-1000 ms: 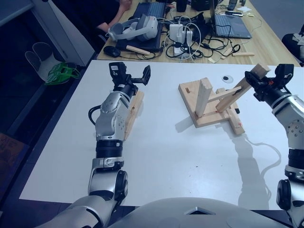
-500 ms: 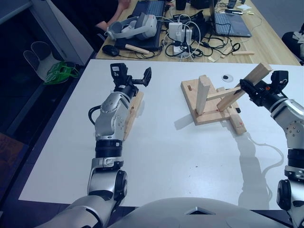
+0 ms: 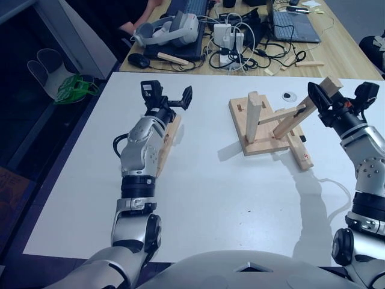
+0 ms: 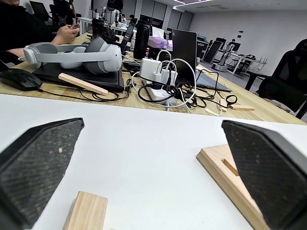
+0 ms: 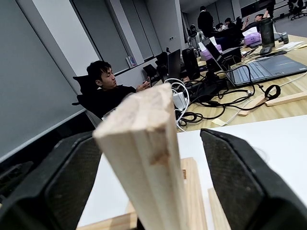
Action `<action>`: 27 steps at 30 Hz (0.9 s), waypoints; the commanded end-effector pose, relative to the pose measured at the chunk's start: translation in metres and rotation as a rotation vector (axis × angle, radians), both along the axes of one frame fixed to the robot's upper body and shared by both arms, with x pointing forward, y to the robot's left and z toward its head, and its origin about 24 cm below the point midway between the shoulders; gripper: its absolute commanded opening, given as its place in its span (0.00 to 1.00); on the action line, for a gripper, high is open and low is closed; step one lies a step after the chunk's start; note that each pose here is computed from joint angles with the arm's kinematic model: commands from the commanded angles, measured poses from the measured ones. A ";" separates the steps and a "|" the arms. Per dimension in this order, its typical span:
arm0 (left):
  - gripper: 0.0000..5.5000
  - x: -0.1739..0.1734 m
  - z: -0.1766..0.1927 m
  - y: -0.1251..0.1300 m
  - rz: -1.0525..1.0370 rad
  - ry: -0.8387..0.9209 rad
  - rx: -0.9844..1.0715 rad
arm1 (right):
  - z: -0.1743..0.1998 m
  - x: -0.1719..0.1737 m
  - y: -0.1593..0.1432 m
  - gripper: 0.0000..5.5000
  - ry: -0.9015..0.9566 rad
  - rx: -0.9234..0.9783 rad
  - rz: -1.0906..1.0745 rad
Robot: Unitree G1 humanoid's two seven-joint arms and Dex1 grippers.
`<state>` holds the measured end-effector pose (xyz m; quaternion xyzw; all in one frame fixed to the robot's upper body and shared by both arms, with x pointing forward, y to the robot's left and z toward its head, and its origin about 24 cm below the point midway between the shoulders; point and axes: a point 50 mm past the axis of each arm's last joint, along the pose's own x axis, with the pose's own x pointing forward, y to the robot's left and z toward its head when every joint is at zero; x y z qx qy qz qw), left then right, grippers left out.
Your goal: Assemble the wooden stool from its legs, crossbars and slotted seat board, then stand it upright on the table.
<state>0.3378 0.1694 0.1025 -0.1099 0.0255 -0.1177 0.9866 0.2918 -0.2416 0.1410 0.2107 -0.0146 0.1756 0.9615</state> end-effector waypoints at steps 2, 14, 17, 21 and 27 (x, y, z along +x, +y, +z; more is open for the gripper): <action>0.98 0.003 0.002 -0.001 -0.005 0.005 -0.010 | -0.003 -0.001 0.005 0.66 0.029 -0.111 0.024; 0.98 0.002 0.001 -0.002 -0.001 0.009 -0.007 | -0.068 -0.005 -0.007 0.66 0.487 -0.481 0.019; 0.98 0.002 0.001 -0.003 0.000 0.007 -0.008 | -0.067 -0.004 -0.008 0.66 0.451 -0.507 0.043; 0.98 0.002 0.001 -0.003 -0.001 0.006 -0.013 | -0.038 0.003 -0.009 0.66 0.250 -0.331 0.034; 0.98 0.003 0.000 -0.003 -0.009 0.011 -0.027 | 0.003 0.009 -0.005 0.66 -0.031 -0.238 -0.065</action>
